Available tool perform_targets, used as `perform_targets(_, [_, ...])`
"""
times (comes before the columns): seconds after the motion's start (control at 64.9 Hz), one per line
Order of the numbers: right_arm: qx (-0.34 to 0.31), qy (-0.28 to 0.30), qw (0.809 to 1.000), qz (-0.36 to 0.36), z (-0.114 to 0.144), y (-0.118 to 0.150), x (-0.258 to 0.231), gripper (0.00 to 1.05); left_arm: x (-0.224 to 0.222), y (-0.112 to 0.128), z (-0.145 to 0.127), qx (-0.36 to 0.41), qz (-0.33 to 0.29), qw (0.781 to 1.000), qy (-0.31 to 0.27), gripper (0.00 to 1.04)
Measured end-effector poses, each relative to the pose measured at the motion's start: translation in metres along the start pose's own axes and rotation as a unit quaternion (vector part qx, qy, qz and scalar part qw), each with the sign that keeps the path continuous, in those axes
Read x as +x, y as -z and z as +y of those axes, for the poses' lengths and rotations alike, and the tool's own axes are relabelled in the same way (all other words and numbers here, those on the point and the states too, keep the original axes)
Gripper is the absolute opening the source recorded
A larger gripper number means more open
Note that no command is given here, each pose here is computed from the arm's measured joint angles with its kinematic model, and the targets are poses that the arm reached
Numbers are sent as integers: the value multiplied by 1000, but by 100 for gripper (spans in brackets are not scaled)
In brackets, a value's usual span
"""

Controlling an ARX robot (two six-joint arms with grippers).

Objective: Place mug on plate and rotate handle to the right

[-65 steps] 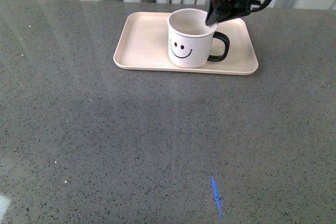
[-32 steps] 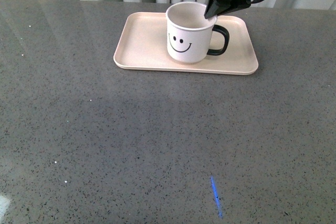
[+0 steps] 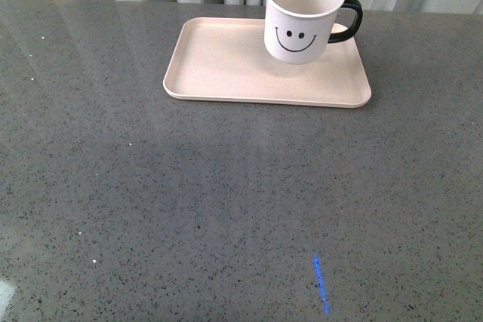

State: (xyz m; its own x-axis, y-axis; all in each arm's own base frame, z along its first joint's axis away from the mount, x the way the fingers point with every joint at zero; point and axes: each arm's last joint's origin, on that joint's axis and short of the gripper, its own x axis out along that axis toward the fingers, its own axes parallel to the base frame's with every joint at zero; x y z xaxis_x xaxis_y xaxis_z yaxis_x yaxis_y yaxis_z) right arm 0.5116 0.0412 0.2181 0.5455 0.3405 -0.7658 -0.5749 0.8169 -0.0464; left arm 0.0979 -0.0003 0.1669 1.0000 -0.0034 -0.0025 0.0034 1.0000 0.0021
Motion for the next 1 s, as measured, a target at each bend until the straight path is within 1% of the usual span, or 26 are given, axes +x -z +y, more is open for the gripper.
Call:
perform_targets(0.077, [-24,-2,1000,-1,-1,-2,2,2,0,0,0,0,0,1000,0,96])
perform_targets(0.2, [-34,-13,999,3,-4,-2,10,2,0,0,0,0,0,1000,0,95])
perform_targets(0.37, [-34,-26,999,10,-5,0,24,2,0,0,0,0,0,1000,0,96])
perform_targets(0.524, [-35,-37,999,9,-2,0,29,2,0,0,0,0,0,1000,0,96])
perform_targets(1.002, [-34,-46,998,16,1,5,36,2,0,0,0,0,0,1000,0,96])
